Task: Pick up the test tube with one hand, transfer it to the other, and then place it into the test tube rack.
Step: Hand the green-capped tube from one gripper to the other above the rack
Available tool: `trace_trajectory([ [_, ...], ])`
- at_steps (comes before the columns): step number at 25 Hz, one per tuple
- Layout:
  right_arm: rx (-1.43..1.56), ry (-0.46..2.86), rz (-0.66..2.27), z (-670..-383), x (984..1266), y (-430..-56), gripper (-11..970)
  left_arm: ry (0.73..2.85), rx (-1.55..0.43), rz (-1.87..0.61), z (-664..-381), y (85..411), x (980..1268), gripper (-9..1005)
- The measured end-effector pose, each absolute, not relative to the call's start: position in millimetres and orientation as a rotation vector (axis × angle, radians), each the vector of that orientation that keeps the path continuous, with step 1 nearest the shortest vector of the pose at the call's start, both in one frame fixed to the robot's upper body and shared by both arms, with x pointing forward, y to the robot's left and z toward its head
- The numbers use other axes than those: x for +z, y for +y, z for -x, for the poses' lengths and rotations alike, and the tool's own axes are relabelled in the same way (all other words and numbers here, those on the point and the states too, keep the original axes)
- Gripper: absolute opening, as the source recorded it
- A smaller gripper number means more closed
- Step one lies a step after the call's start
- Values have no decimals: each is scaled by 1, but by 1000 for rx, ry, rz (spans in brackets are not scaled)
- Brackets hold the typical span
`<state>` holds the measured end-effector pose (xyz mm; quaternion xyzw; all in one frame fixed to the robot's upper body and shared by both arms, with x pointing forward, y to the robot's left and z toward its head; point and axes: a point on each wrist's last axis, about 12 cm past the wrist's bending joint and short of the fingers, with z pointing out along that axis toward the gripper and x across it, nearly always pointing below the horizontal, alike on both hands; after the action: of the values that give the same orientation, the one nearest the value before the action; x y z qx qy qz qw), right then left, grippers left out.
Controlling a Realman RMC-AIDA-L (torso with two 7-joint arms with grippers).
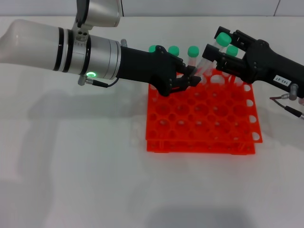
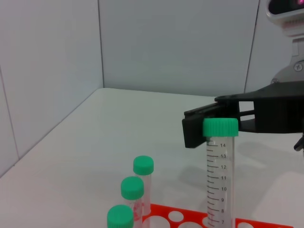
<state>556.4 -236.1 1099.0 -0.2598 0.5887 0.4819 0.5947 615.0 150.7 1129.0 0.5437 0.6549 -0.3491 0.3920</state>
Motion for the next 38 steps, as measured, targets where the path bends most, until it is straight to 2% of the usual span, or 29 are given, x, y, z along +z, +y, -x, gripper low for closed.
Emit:
trace_trajectory([
  [12,1107,1362,593,-556,1099,-238,720,1660,-896,-1381,-613,148,1127,312],
  [23,1082,1382,579,-559,1096,-238,575,1660,-898,-1379,-612,147,1126,326],
  [28,1073,1388,571,-560,1096,-239,461,1657,-898,-1382,-613,146,1127,332],
  [33,1064,1392,561,-561,1096,-240,278,1656,-898,-1383,-613,145,1127,338],
  [38,1059,1394,556,-562,1096,-240,248,1669,-907,-1366,-613,145,1127,344],
])
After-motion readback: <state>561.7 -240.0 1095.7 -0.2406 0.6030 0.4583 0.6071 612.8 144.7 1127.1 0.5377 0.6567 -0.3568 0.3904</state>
